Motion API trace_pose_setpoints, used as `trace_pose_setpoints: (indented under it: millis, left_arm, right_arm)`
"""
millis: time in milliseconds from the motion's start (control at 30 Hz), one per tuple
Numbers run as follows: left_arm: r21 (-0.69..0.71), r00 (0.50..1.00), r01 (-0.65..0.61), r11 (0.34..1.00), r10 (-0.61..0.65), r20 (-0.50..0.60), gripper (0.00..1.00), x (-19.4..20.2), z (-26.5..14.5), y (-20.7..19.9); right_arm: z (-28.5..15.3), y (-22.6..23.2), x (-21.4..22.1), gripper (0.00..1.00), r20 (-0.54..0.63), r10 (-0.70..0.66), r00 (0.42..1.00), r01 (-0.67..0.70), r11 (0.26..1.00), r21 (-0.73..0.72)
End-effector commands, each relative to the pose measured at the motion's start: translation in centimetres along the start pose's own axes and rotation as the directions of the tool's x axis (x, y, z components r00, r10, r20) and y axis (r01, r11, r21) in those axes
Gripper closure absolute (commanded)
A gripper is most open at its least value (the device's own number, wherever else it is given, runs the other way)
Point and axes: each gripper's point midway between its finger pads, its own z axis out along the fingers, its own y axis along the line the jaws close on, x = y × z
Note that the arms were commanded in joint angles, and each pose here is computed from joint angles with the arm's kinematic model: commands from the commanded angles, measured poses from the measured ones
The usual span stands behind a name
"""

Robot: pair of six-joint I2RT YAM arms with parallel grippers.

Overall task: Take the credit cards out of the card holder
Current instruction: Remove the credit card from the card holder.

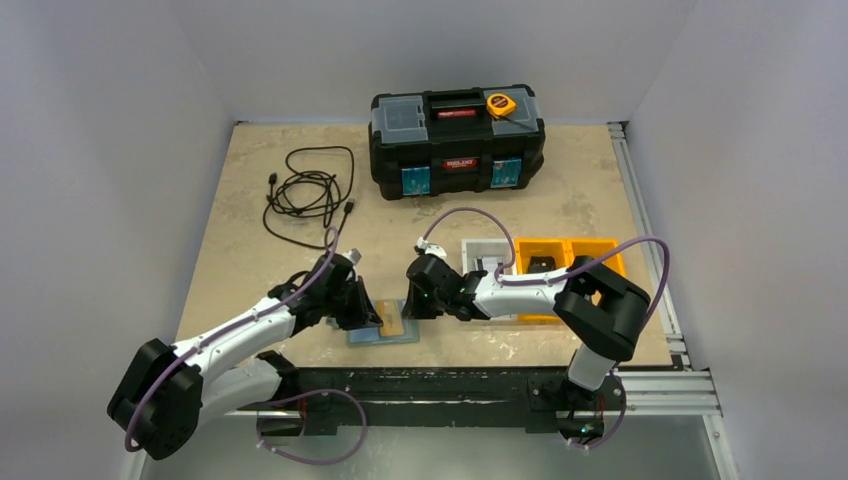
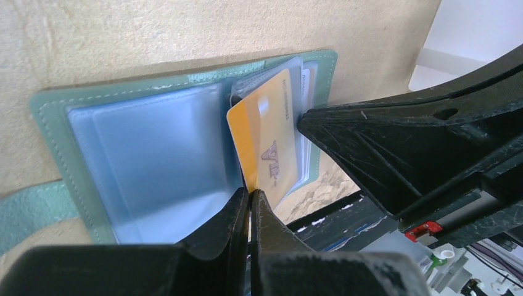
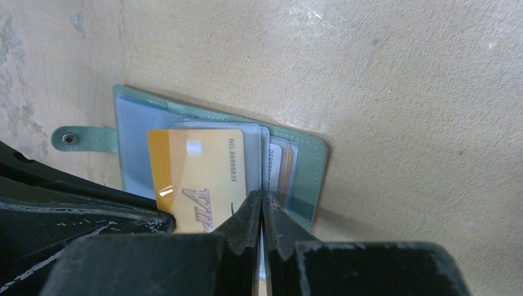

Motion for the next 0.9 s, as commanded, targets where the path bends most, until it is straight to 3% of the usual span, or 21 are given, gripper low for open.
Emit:
trace_pose_setpoints:
  millis: [0,567,867]
  left_arm:
    - [-0.03,0.999,-0.042,0.999,0.043,0.017,1.0,-0.6,-1.3,-0.2]
    - [-0.246,0.99,-0.059,0.967,0.088,0.108,1.0,-1.9,-4.8,3.3]
    - [-0.218,0.982,-0.08,0.973,0.115,0.15,1.0,-2.5,-7.3,2.0]
  right_arm:
    - [0.6,-8.8,4.9,1.0,-0.161,-0.057,0.985,0.1,0.956,0.275]
    - [0.4,-9.2,5.2,1.0,-0.161,-0.047,0.986,0.092,0.954,0.285]
    - [-0.2,-7.1,3.7,1.0,-0.135,-0.062,0.989,0.093,0.967,0.239]
